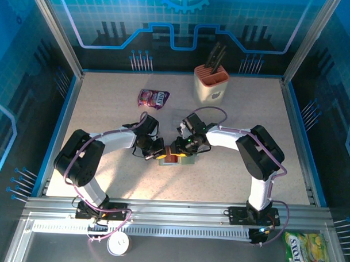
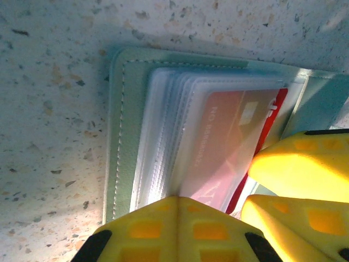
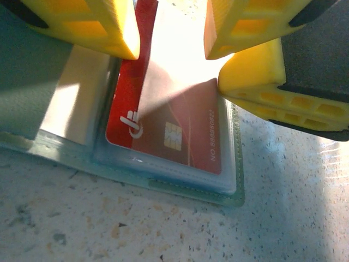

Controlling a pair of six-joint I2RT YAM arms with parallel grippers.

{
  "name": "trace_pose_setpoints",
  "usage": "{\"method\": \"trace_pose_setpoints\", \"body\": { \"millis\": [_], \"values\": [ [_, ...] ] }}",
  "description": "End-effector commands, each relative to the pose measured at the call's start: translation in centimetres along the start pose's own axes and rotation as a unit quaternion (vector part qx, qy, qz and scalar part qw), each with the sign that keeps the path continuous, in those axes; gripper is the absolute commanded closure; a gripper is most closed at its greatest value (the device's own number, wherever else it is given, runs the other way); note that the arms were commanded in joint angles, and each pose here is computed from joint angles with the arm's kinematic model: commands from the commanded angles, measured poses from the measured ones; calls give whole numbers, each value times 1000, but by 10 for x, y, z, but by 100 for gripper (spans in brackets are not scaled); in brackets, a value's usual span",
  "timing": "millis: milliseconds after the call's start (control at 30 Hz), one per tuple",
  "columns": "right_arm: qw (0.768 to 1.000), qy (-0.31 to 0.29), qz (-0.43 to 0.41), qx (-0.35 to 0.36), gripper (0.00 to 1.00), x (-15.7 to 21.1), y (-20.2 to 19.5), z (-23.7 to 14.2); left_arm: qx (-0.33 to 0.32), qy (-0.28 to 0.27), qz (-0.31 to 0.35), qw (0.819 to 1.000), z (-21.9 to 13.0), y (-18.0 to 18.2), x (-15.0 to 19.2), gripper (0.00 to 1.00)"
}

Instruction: Take the credit cards out of the card holder

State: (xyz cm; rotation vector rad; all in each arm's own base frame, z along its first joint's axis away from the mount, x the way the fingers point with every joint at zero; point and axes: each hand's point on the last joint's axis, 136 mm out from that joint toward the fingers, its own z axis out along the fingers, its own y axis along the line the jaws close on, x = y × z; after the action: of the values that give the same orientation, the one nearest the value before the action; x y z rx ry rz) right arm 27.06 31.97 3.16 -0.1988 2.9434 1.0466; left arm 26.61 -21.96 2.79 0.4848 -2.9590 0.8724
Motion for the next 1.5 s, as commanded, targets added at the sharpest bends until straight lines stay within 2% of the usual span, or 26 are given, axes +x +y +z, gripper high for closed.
{"method": "trace_pose_setpoints", "body": {
  "millis": [0,267,433,567,867,1467],
  "values": [
    [999,2,1,42,61,6,-11,-7,-41,16,-9,999,5,21,10,100],
    [999,-2,-8,46,61,5,-7,-14,-38,14,-7,999,4,19,8,100],
    [999,-14,-19,26,60,2,3,-18,-12,-5,9,1000,-9,-1,1,99],
    [999,-25,-22,19,60,0,6,-22,7,0,11,1000,-11,-13,0,99],
    [999,-38,0,33,60,-1,-10,-28,27,9,22,999,-5,-29,1,99],
    [999,-19,25,3,63,2,-23,-18,-2,27,12,1000,14,-13,3,100]
  ]
}}
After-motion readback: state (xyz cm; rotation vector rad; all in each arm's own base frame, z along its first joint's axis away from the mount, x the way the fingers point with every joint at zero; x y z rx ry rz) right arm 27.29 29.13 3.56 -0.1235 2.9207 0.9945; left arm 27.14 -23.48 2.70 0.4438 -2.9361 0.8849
